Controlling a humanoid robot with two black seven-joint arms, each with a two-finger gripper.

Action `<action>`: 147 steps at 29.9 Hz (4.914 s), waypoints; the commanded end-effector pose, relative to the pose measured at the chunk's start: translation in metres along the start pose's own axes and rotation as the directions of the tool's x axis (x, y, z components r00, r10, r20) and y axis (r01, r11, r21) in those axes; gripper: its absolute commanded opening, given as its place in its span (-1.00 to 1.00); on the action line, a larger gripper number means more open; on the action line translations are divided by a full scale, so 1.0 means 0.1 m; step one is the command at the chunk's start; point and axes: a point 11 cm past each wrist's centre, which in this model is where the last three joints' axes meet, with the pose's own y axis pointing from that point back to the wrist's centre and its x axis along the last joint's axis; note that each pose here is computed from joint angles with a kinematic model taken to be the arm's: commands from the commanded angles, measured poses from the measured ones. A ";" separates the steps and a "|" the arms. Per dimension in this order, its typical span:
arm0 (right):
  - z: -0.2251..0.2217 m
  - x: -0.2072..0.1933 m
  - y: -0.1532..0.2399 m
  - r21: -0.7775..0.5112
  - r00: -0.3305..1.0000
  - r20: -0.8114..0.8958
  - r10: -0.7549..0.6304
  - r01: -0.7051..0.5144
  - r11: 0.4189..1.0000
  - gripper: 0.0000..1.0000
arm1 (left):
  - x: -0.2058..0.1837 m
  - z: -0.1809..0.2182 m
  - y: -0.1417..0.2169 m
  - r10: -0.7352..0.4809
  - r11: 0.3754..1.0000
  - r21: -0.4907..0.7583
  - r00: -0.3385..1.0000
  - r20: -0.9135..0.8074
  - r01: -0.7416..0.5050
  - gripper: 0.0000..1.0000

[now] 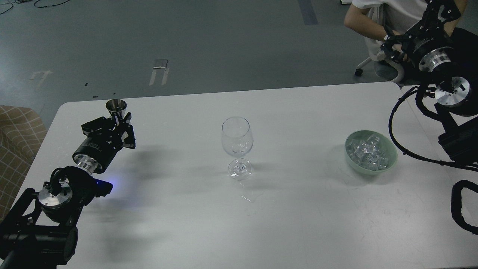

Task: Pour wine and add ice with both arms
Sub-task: 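Carry the jigger with the left gripper over the wine glass, then tilt the jigger with the left gripper to pour into the glass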

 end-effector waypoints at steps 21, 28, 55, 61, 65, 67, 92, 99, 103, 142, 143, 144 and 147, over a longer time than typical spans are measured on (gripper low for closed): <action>0.01 0.19 0.09 -0.007 0.999 -0.013 0.045 -0.045 0.999 1.00 | -0.64 -0.63 0.20 -0.193 0.951 0.259 0.978 0.076 0.167 -1.00; 0.02 0.29 0.14 -0.011 0.998 -0.018 0.063 -0.063 0.998 1.00 | -0.79 -0.64 0.26 -0.225 0.935 0.306 0.967 0.117 0.181 -1.00; -0.02 0.42 0.21 0.002 0.996 -0.012 0.084 -0.084 0.996 1.00 | -1.03 -1.27 -0.14 -0.194 0.854 0.512 0.970 0.147 0.094 -1.00; -0.07 0.47 0.22 0.007 0.996 -0.018 0.091 -0.091 0.996 1.00 | -1.10 -1.38 -0.23 -0.203 0.840 0.534 0.967 0.153 0.092 -1.00; -0.07 0.50 0.24 0.007 0.995 -0.021 0.097 -0.097 0.995 1.00 | -1.06 -1.38 -0.22 -0.202 0.841 0.537 0.961 0.189 0.072 -1.00; -0.06 0.52 0.26 0.009 0.995 -0.017 0.103 -0.103 0.995 1.00 | -1.03 -1.43 -0.20 -0.208 0.832 0.553 0.953 0.220 0.054 -1.00; -0.02 0.57 0.29 0.008 0.994 0.000 0.112 -0.112 0.994 1.00 | -1.07 -1.37 -0.27 -0.227 0.824 0.562 0.865 0.448 -0.075 -1.00; 0.02 0.60 0.31 0.000 0.993 -0.001 0.118 -0.118 0.993 1.00 | -1.13 -1.36 -0.25 -0.246 0.821 0.567 0.853 0.459 -0.068 -1.00; 0.03 0.60 0.31 -0.005 0.993 -0.002 0.117 -0.117 0.993 1.00 | -1.21 -1.38 -0.22 -0.288 0.819 0.570 0.810 0.511 -0.069 -1.00; 0.04 0.61 0.32 -0.009 0.993 -0.002 0.121 -0.121 0.993 1.00 | -1.39 -1.40 -0.29 -0.379 0.840 0.522 0.524 0.763 -0.151 -1.00; 0.04 0.61 0.32 -0.008 0.993 -0.003 0.120 -0.120 0.993 1.00 | -1.41 -1.40 -0.28 -0.386 0.842 0.519 0.506 0.771 -0.148 -1.00; 0.03 0.61 0.32 -0.008 0.993 -0.003 0.120 -0.120 0.993 1.00 | -1.43 -1.41 -0.28 -0.392 0.841 0.520 0.498 0.773 -0.145 -1.00; 0.04 0.61 0.32 -0.009 0.993 -0.002 0.119 -0.119 0.993 1.00 | -1.46 -1.42 -0.26 -0.402 0.845 0.516 0.468 0.787 -0.141 -1.00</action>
